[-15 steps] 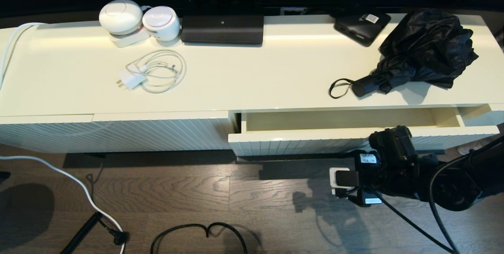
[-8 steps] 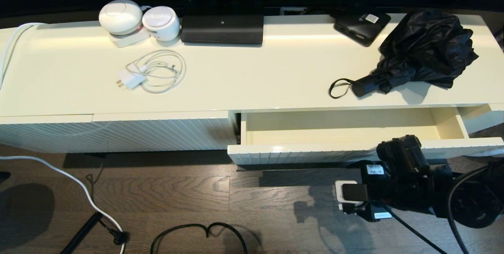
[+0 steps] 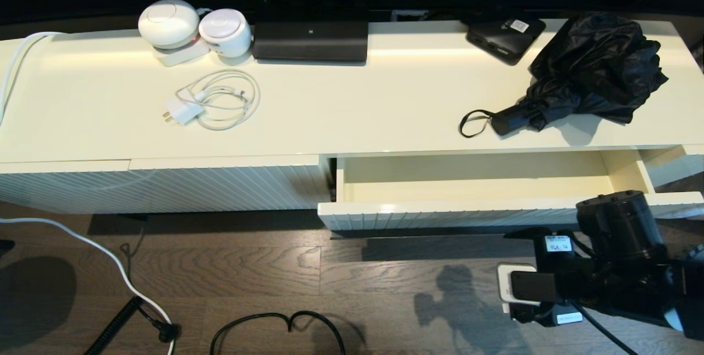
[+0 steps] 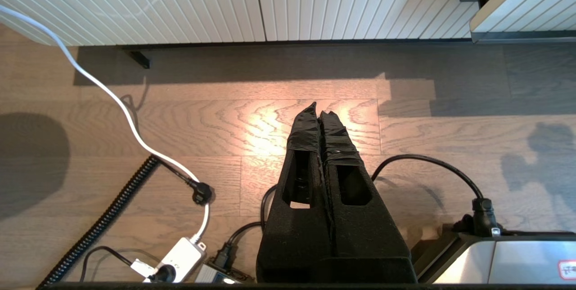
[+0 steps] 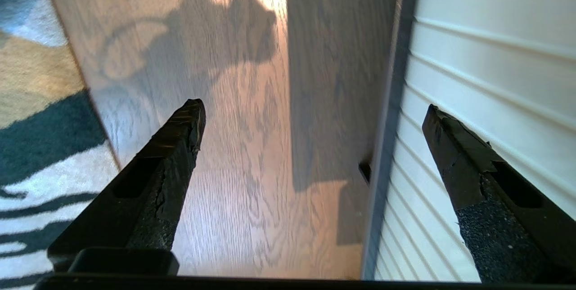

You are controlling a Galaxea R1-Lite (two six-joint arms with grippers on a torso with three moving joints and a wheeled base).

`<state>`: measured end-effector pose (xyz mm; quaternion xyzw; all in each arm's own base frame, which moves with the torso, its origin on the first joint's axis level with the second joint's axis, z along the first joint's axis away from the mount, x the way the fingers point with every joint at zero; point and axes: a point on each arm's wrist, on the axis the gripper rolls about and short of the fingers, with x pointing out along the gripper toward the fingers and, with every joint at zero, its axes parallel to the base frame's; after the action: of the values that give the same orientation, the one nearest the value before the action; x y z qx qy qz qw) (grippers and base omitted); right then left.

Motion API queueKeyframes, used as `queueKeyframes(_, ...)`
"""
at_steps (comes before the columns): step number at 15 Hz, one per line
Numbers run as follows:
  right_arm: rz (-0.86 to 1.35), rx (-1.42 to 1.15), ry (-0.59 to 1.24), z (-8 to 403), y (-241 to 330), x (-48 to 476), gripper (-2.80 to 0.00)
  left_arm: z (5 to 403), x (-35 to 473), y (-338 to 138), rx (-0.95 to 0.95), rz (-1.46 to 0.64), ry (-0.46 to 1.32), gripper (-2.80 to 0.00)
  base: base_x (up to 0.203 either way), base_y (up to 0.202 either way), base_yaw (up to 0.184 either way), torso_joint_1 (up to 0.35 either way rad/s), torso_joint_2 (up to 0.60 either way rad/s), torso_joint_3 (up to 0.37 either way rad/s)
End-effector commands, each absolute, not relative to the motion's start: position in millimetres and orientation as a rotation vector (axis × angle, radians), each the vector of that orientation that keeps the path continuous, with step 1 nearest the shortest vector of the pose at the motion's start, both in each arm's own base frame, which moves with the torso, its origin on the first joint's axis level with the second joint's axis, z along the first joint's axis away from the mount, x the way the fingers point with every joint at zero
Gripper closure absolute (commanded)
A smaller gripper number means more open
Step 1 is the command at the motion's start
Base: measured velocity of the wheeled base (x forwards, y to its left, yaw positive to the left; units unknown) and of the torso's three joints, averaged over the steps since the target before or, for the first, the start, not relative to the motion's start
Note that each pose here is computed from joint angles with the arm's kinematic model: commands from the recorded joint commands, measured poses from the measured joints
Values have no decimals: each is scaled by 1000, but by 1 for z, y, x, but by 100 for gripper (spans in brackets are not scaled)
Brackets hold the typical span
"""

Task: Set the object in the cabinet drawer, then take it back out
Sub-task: Open the drawer

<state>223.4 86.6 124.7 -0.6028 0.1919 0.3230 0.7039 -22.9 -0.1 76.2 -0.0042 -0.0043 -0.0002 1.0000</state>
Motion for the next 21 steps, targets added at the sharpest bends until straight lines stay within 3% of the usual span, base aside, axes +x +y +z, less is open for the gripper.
queueKeyframes(1, 668, -1344, 341, 154, 77, 197, -280, 76, -23, 0, -9, 1, -11, 0, 0, 0, 0, 0, 0, 0)
queueKeyframes(2, 663, -1342, 336, 162, 72, 185, 0, 76, -23, 0, -8, 0, -11, 0, 0, 0, 0, 0, 0, 0)
queueKeyframes(9, 590, -1303, 276, 212, 40, 106, 0, 77, -23, 0, -9, 0, -12, 0, 0, 0, 0, 0, 0, 0)
queueKeyframes(13, 585, -1248, 258, 231, 50, 123, 0, 76, -23, 0, -9, 0, -12, 0, 0, 0, 0, 0, 0, 0)
queueKeyframes(21, 646, -1240, 309, 215, 86, 191, 0, 77, -23, 0, -8, 0, -12, 0, 0, 0, 0, 0, 0, 0)
